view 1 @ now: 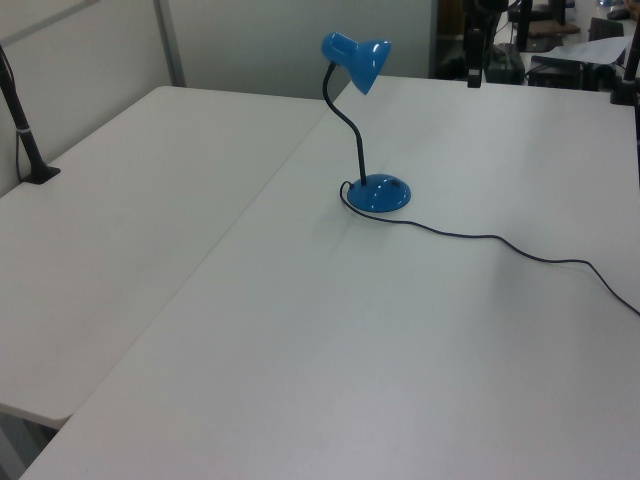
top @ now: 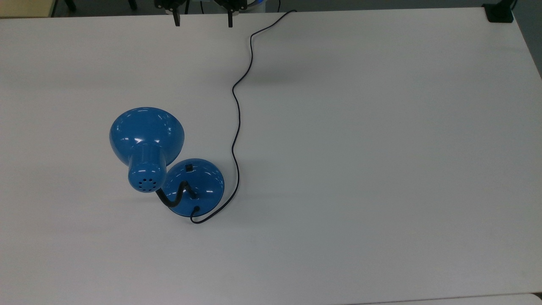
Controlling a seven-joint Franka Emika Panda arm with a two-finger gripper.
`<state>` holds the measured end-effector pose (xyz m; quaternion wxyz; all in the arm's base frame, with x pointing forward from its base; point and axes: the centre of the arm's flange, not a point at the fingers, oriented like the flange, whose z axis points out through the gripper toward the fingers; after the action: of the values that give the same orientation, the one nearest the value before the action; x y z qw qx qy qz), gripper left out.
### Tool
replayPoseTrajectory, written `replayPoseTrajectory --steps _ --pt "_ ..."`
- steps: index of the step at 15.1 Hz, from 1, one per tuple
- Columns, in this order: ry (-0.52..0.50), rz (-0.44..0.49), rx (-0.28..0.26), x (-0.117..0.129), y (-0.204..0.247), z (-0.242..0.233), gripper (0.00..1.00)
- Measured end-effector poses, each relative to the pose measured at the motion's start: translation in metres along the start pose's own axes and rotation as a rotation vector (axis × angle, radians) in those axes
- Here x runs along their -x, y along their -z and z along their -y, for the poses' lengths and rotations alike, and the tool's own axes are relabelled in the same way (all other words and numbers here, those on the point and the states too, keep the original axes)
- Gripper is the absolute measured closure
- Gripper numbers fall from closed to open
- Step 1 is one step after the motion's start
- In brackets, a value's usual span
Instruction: Turn on the lamp
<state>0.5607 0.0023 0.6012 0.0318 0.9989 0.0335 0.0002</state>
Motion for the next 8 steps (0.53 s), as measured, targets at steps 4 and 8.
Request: replayPoseTrajectory --steps 4,8 --pt "0.000 0.000 0.000 0.0000 -0.0001 0.0000 0.00" --pt "0.009 0.000 0.000 -0.0001 -0.0002 0.0004 0.19"
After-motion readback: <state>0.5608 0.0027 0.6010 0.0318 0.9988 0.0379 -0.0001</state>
